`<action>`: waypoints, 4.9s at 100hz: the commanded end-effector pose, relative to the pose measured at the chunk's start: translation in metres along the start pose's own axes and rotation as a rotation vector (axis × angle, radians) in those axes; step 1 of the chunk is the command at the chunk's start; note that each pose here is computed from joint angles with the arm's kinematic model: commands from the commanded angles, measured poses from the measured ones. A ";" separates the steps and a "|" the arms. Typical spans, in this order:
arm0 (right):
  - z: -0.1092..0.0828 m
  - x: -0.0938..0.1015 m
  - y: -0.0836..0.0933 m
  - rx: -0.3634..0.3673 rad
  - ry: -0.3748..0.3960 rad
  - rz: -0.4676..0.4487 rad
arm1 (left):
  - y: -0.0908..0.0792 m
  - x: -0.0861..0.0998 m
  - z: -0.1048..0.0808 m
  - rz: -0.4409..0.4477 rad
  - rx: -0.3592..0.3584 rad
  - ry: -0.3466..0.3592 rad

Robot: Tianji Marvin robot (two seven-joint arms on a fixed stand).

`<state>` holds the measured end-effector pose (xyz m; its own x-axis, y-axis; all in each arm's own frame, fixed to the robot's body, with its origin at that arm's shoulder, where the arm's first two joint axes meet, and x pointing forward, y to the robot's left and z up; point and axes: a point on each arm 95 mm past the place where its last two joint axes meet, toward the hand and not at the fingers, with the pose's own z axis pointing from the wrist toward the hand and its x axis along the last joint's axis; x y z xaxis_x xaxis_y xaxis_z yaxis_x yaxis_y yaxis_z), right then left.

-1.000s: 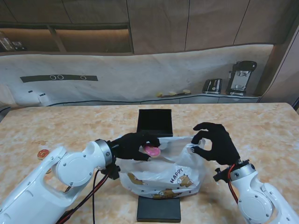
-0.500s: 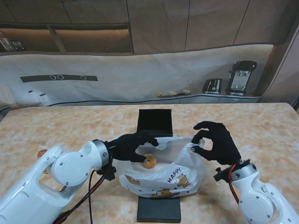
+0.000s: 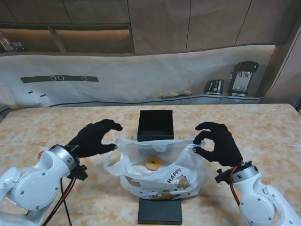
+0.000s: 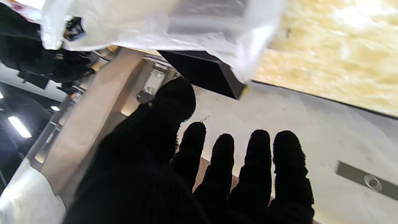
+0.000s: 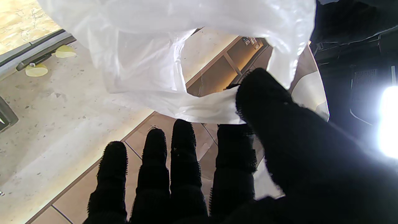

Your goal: Pack mini donuts into a plastic bag, tie the opening and put the bag into the gift box

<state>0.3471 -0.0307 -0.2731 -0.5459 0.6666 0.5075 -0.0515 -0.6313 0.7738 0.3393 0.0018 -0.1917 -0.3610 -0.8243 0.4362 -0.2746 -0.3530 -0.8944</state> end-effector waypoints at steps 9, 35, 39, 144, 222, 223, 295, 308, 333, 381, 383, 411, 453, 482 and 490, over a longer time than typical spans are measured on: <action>-0.001 0.003 -0.005 0.010 -0.002 0.015 | -0.006 -0.015 -0.018 0.047 0.028 -0.069; 0.000 0.003 -0.005 0.016 0.001 0.015 | -0.011 -0.054 -0.043 0.153 0.051 -0.247; 0.000 0.003 -0.005 0.018 0.001 0.014 | -0.011 -0.061 -0.045 0.173 0.052 -0.277; 0.003 0.004 -0.009 0.046 0.000 0.012 | 0.044 -0.170 -0.045 0.270 0.045 -0.925; 0.001 0.003 -0.007 0.048 -0.008 0.011 | 0.086 -0.195 -0.034 0.192 -0.005 -1.077; 0.001 0.003 -0.007 0.048 -0.008 0.011 | 0.086 -0.196 -0.034 0.190 -0.004 -1.078; 0.004 0.001 -0.009 0.068 -0.015 0.007 | 0.099 -0.207 -0.023 0.162 0.002 -1.130; 0.004 0.001 -0.009 0.072 -0.014 0.004 | 0.101 -0.209 -0.022 0.160 0.000 -1.135; 0.004 0.001 -0.010 0.076 -0.011 0.000 | 0.105 -0.211 -0.021 0.163 -0.007 -1.155; 0.005 0.002 -0.011 0.081 -0.007 -0.001 | 0.124 -0.217 -0.023 0.181 -0.046 -1.180; 0.005 0.002 -0.011 0.081 -0.006 -0.001 | 0.124 -0.217 -0.023 0.180 -0.046 -1.180; 0.005 0.003 -0.010 0.081 -0.005 -0.004 | 0.126 -0.217 -0.027 0.149 -0.046 -1.154; 0.005 0.004 -0.011 0.077 0.001 0.000 | 0.098 -0.201 -0.037 0.148 0.072 -1.034; 0.005 0.005 -0.012 0.070 0.000 0.007 | 0.067 -0.171 -0.037 0.138 0.161 -0.875; 0.005 0.005 -0.013 0.068 -0.004 0.008 | 0.057 -0.159 -0.036 0.127 0.180 -0.810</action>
<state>0.3522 -0.0210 -0.2747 -0.5465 0.6672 0.5062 -0.0056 -0.6074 0.7944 0.3494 0.1374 -0.3207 0.4241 -0.8919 0.1568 -0.1181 -0.2262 -0.9669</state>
